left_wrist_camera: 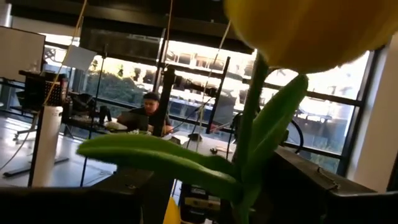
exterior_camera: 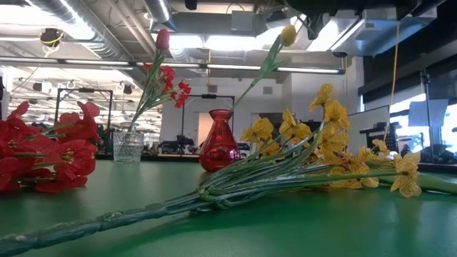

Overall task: Sort flowers into vase by color
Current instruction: Put the yellow tulip into the red flower vase

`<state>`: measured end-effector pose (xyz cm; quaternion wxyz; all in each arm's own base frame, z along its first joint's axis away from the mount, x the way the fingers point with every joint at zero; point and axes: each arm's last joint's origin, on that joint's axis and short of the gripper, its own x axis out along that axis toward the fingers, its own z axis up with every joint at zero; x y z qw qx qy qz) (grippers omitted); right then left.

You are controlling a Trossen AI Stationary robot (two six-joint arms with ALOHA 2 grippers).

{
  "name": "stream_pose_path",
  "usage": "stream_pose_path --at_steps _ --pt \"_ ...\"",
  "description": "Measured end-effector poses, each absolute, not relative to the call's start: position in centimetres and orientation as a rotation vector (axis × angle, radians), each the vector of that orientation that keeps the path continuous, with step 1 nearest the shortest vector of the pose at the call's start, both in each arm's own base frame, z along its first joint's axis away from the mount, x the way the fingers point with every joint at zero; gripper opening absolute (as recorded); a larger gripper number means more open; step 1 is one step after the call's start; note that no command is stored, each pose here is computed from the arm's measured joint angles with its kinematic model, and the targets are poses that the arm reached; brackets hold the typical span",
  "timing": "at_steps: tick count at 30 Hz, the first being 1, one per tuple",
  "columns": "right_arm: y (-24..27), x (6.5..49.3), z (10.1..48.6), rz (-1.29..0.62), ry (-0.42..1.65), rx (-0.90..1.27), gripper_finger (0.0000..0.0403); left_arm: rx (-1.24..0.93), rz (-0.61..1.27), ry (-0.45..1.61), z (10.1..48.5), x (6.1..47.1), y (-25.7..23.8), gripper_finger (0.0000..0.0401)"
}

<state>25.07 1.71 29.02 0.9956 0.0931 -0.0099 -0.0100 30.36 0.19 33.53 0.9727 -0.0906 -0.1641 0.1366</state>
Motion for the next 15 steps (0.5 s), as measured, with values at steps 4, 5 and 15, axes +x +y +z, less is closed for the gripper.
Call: stream_pose_path --at_steps 4,5,15 --pt "1.80 25.64 28.29 -0.008 0.013 0.186 0.0000 -0.181 0.287 -0.332 33.53 30.36 0.53 0.0220" --pt "1.81 25.71 28.20 -0.009 0.016 0.189 0.0000 -0.181 0.288 -0.332 33.52 30.36 0.56 0.0215" --pt "1.71 25.66 28.26 -0.025 0.012 0.182 0.0005 -0.177 0.300 -0.294 33.18 30.45 0.47 0.0062"
